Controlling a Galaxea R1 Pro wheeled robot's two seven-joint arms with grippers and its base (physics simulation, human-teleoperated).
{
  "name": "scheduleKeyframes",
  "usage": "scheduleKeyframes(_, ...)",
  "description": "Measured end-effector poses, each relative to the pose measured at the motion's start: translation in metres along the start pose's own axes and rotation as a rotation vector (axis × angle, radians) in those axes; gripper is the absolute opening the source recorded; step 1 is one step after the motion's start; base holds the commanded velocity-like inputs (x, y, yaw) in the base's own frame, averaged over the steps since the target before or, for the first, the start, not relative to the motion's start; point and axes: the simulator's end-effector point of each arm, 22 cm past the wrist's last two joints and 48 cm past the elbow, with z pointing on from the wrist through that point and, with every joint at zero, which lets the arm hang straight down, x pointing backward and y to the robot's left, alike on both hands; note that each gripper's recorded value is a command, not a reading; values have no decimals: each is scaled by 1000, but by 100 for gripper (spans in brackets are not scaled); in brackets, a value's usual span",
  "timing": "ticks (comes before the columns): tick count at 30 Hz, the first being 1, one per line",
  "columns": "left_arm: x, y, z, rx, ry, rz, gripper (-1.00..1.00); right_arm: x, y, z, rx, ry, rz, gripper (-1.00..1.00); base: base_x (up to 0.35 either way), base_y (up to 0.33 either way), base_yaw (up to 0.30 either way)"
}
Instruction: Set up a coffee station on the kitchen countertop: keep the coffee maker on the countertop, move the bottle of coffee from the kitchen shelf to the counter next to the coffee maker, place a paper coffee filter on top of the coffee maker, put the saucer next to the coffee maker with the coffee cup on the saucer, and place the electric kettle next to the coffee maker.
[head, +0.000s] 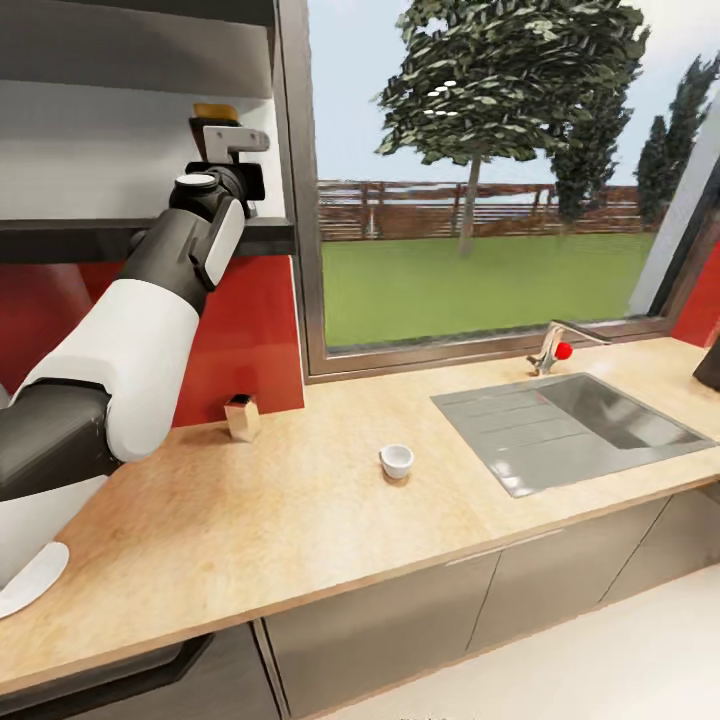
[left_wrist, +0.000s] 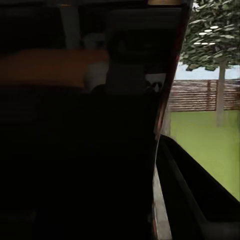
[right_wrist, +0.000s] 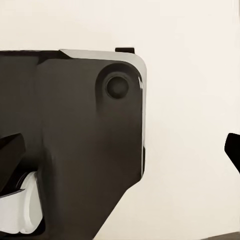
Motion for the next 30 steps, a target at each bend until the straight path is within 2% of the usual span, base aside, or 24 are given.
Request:
scheduleKeyframes(7,0,0,0,-1,0,0,-100,0,0,0,-1,1,-1,100,0,-114,-283)
scheduleKeyframes(30,1,-1,0,1,2,-1,-100,0,1,0,-2,0,-1,100,0,-215,-283)
